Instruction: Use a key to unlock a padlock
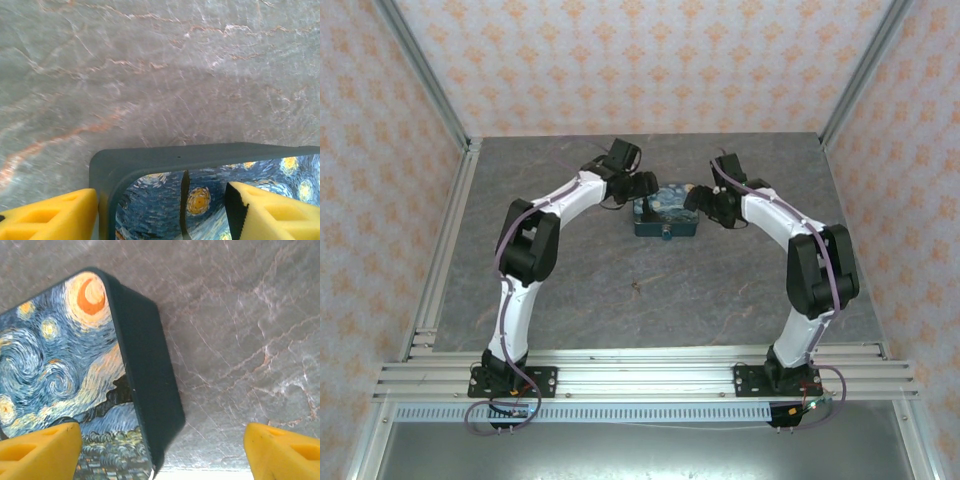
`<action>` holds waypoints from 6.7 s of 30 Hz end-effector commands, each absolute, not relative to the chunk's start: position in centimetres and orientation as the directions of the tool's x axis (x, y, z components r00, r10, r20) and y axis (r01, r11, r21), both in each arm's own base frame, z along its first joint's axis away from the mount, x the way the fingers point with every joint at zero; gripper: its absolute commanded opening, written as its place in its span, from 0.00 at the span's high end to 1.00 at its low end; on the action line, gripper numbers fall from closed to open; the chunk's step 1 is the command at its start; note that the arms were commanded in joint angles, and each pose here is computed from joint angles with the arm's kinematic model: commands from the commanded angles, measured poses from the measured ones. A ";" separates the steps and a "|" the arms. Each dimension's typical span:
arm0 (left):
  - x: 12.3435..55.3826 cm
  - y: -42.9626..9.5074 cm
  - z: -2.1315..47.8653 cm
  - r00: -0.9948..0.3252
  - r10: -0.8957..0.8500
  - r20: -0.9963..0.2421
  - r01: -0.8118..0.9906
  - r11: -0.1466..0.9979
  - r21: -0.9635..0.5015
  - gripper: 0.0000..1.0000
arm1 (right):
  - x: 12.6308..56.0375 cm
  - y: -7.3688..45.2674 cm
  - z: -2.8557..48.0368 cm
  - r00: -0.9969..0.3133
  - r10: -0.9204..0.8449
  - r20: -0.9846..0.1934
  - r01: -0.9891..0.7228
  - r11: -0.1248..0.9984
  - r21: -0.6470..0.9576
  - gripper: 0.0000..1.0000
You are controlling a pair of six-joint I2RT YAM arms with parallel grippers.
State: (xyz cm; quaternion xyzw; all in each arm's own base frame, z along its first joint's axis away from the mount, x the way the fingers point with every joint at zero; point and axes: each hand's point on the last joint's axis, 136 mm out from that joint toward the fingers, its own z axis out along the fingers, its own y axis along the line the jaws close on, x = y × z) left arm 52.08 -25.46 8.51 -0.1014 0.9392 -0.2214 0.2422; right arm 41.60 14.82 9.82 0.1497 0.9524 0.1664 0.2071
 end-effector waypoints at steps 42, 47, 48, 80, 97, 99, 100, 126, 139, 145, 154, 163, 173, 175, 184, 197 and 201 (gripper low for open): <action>27.7 -15.4 9.2 -0.821 -0.365 -0.440 -0.318 0.931 -0.178 0.50 | 31.6 18.4 9.5 -0.891 0.300 -0.341 0.171 0.918 0.359 0.27; 26.4 -20.7 8.6 -0.843 -0.270 -0.464 -0.256 0.962 -0.095 0.54 | 30.9 17.7 9.3 -0.889 0.293 -0.351 0.173 0.926 0.336 0.28; 26.5 -21.5 8.4 -0.846 -0.262 -0.465 -0.251 0.964 -0.086 0.54 | 30.7 17.5 9.4 -0.888 0.287 -0.358 0.169 0.930 0.327 0.28; 26.0 -25.3 2.4 -0.902 -0.225 -0.369 -0.249 0.968 0.020 0.69 | 29.7 15.9 8.3 -0.898 0.232 -0.373 0.135 0.954 0.269 0.27; 25.8 -24.8 1.5 -0.916 -0.168 -0.364 -0.200 0.978 0.053 0.84 | 29.9 16.0 8.7 -0.897 0.234 -0.374 0.135 0.952 0.273 0.27; 25.8 -24.4 1.6 -0.916 -0.157 -0.370 -0.194 0.979 0.065 0.87 | 29.9 16.0 8.8 -0.897 0.235 -0.374 0.136 0.952 0.273 0.27; 25.8 -24.2 1.7 -0.915 -0.152 -0.374 -0.190 0.979 0.068 0.89 | 29.9 16.0 8.8 -0.897 0.234 -0.374 0.135 0.953 0.273 0.27; 26.8 -24.6 6.2 -0.791 0.472 -0.388 0.488 0.870 0.063 1.00 | 29.4 17.6 7.0 -0.886 0.401 -0.233 0.248 0.834 0.493 0.28; 26.9 -26.3 10.4 -0.723 0.526 -0.448 0.594 0.805 -0.013 1.00 | 29.5 21.1 7.9 -0.894 0.391 -0.218 0.133 0.697 0.704 0.34; 26.3 -26.5 13.9 -0.684 0.503 -0.529 0.631 0.772 -0.081 1.00 | 29.4 22.0 10.7 -0.874 0.347 -0.339 -0.036 0.650 0.759 0.37; 24.9 -26.0 20.0 -0.685 0.421 -0.595 0.665 0.694 -0.274 1.00 | 27.4 21.7 18.0 -0.555 0.139 -0.820 -0.505 0.727 0.465 0.44; 23.0 -25.9 23.4 -0.682 0.424 -0.596 0.699 0.618 -0.360 1.00 | 24.2 24.0 20.5 -0.226 -0.164 -0.960 -0.751 0.657 0.065 0.49; 21.6 -26.5 24.3 -0.702 0.415 -0.579 0.699 0.561 -0.444 1.00 | 21.9 28.0 20.8 0.003 -0.317 -0.949 -0.832 0.526 -0.178 0.59; 21.2 -26.6 24.5 -0.702 0.418 -0.576 0.701 0.547 -0.457 1.00 | 21.7 28.6 20.6 0.023 -0.340 -0.940 -0.837 0.508 -0.204 0.59; 20.5 -26.3 24.4 -0.704 0.435 -0.561 0.705 0.525 -0.477 1.00 | 21.5 30.4 20.7 0.061 -0.339 -0.939 -0.846 0.482 -0.229 0.59; 20.8 -26.6 24.1 -0.714 0.436 -0.548 0.697 0.519 -0.495 1.00 | 20.7 31.3 22.1 0.097 -0.310 -0.946 -0.865 0.444 -0.234 0.63; 20.9 -26.5 24.2 -0.714 0.431 -0.552 0.697 0.519 -0.496 1.00 | 20.6 31.3 21.5 0.089 -0.323 -0.942 -0.870 0.436 -0.232 0.61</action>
